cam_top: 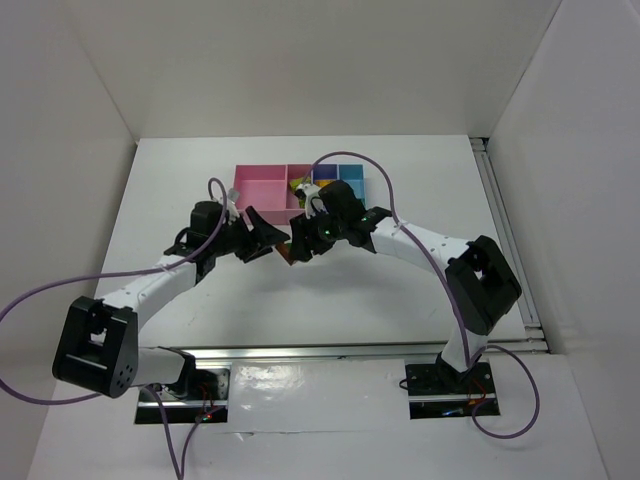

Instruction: Sort the legos into containers by color

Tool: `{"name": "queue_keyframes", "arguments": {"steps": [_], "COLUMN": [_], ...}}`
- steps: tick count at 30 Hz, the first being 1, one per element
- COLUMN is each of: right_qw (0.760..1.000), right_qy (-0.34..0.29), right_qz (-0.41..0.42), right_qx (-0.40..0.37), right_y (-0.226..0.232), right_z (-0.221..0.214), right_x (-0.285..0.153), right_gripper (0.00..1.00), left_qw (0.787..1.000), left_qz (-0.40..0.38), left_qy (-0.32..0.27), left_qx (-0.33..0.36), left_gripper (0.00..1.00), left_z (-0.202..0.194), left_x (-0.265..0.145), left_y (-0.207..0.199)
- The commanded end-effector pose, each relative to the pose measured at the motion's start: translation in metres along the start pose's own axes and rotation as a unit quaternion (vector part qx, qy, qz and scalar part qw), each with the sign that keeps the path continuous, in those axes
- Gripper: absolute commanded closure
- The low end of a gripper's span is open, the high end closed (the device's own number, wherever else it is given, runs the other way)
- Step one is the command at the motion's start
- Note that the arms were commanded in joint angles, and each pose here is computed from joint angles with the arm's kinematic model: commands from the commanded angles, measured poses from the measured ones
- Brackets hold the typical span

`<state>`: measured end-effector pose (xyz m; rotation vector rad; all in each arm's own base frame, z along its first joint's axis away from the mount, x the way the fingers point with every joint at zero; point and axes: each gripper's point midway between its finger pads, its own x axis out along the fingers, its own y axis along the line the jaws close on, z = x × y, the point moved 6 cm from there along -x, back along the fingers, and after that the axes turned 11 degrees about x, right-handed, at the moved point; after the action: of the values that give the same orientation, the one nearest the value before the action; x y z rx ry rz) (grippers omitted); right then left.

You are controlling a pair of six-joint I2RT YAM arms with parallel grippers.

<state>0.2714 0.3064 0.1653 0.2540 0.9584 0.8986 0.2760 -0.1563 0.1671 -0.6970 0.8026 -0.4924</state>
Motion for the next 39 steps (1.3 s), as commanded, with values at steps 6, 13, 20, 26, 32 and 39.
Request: {"name": "queue_keyframes", "arguments": {"steps": [6,13,20,26,32,39], "right_qw": [0.999,0.998,0.998,0.997,0.993,0.974], "right_qy": [-0.037,-0.047,-0.051,-0.073,-0.097,-0.067], "right_qz": [0.029,0.029,0.031,0.013,0.062,0.218], "right_qx": [-0.021,-0.016,-0.013,-0.032,-0.015,-0.006], "right_y": [0.022,0.023,0.026,0.03,0.017,0.03], "right_z": [0.021,0.025,0.03,0.044,0.054,0.057], "right_x": [-0.013,-0.012,-0.014,-0.032,-0.064,-0.078], "right_gripper": [0.47,0.47,0.45,0.22,0.21,0.22], "left_qw": [1.0,1.0,1.0,0.998,0.992,0.964], "left_qz": [-0.01,-0.01,-0.011,-0.042,-0.104,-0.237], "left_qy": [0.001,-0.002,-0.001,0.008,0.039,0.088], "left_qx": [-0.003,-0.009,0.011,0.043,0.058,0.077], "left_gripper": [0.3,0.44,0.85,1.0,1.0,1.0], "left_z": [-0.002,-0.009,0.007,0.03,0.05,0.056], "left_x": [0.015,0.015,0.012,0.008,0.006,-0.002], "left_y": [-0.012,-0.009,-0.017,-0.025,-0.015,-0.017]}}
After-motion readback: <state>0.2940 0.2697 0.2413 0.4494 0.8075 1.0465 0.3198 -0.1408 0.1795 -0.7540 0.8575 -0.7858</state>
